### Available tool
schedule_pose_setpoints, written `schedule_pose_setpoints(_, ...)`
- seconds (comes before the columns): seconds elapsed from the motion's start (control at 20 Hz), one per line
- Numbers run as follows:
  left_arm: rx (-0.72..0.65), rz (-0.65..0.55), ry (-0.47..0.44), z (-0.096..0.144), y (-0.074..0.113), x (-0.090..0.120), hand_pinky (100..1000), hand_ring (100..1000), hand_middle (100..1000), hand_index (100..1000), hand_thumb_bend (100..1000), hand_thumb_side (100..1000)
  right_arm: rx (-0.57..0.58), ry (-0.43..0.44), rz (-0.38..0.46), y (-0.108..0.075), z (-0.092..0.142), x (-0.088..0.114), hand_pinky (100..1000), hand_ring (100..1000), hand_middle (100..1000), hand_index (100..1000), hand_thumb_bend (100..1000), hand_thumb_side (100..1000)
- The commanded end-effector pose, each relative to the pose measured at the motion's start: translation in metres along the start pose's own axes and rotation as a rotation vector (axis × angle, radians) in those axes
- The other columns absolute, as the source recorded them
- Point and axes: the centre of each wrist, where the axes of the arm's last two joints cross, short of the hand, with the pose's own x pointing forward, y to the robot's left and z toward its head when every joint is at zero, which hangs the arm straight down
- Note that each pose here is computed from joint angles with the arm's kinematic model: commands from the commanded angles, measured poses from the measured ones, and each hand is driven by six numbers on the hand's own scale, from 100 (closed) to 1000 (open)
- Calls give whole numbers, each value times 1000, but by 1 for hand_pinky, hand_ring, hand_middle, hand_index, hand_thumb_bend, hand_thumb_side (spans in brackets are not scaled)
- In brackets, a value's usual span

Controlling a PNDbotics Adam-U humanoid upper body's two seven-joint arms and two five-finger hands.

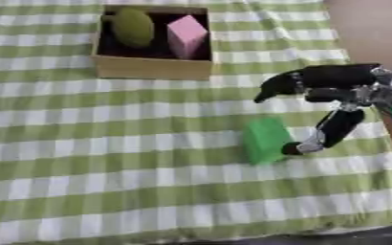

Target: Pick up objects on the table and place them in the box.

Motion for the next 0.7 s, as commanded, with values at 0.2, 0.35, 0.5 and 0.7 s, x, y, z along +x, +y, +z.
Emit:
schedule_pose_setpoints(0.2,11,-15,-24,-3,7,5,791,848,832,923,100,583,12,-14,59,-5,3,2,980,974,845,935,452,487)
schedule_pose_setpoints(0.35,6,-13,-23,-3,7,5,790,848,832,921,100,583,19,-12,83,-3,1,2,972,969,835,930,450,521)
schedule_pose_setpoints(0.5,6,-11,-24,-3,7,5,791,848,831,921,100,583,26,-10,109,2,-2,2,968,964,822,927,450,512)
schedule_pose_setpoints(0.7,2,-10,-19,-2,6,4,790,848,831,921,100,584,28,-12,131,5,-5,2,962,959,810,921,451,487)
